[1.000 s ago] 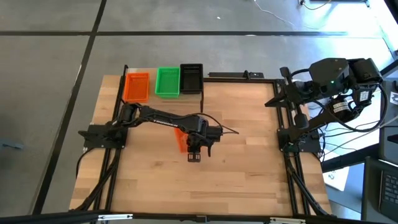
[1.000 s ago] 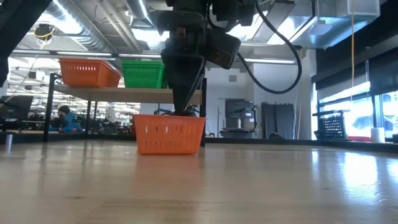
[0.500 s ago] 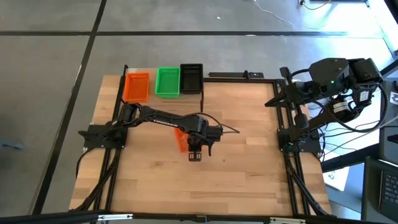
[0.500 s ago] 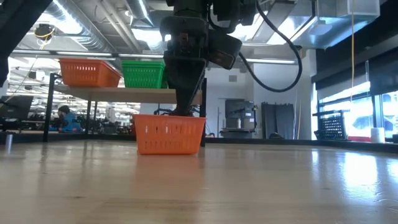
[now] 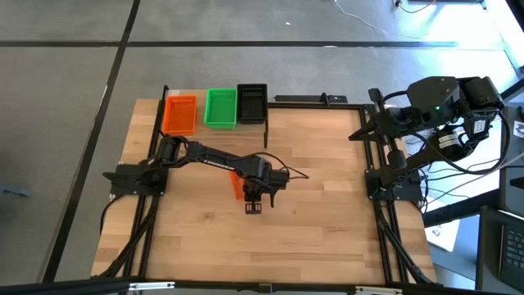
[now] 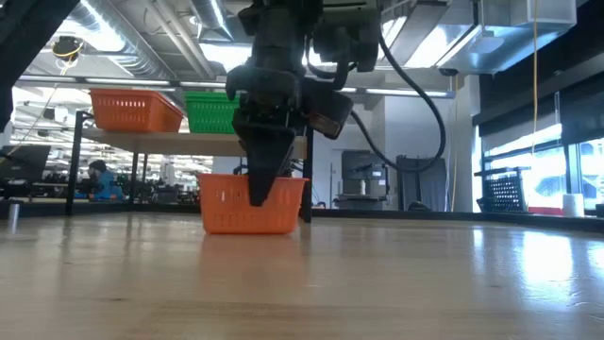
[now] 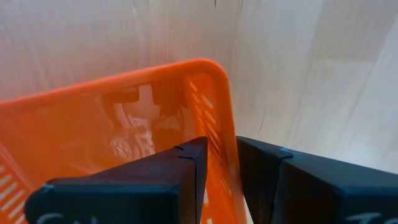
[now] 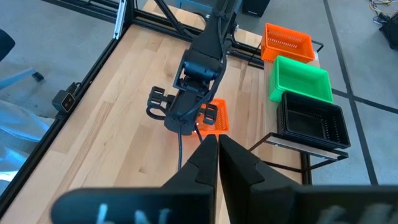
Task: Stack baskets on shelf by color
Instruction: Stack the orange bin on the orange bins on the shelf
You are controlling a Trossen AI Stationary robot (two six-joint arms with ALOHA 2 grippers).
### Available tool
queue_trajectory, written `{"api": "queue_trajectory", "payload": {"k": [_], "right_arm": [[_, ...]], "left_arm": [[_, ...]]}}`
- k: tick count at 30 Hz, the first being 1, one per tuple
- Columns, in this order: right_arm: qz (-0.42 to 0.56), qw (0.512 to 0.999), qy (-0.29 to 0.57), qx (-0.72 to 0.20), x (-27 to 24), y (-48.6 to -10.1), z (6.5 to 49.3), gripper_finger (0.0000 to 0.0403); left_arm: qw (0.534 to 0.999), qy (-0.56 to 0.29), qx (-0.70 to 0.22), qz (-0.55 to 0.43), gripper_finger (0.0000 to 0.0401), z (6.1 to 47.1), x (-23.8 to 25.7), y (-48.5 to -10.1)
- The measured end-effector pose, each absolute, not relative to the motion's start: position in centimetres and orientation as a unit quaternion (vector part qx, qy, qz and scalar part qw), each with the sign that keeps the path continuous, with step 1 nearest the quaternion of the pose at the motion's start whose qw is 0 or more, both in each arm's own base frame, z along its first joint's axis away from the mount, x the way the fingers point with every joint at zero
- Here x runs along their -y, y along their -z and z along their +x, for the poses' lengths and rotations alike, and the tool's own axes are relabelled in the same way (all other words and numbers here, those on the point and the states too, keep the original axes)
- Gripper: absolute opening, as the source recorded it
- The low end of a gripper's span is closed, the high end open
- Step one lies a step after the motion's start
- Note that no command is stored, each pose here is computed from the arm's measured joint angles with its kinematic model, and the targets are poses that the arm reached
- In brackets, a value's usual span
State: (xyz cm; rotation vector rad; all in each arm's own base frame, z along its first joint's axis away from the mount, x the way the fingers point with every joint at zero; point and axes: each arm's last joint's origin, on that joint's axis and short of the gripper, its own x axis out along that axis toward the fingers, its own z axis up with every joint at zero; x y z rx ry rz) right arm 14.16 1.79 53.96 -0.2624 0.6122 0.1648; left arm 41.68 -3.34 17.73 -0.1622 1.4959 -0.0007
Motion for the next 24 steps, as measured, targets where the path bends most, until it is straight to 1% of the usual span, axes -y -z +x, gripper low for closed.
{"api": "queue_trajectory", "payload": {"k": [12,24], "right_arm": [[-0.129,0.942,-0.081,-0.300,-1.79,-53.96,14.16,0.0014],[-0.127,0.942,-0.080,-0.300,-1.79,-53.96,14.16,0.0014]], "left_arm": [[0.749,0.003,-0.658,-0.071,0.0069,42.18,3.31,-17.57],[0.746,0.003,-0.662,-0.070,0.0066,42.42,3.33,-16.74]]}}
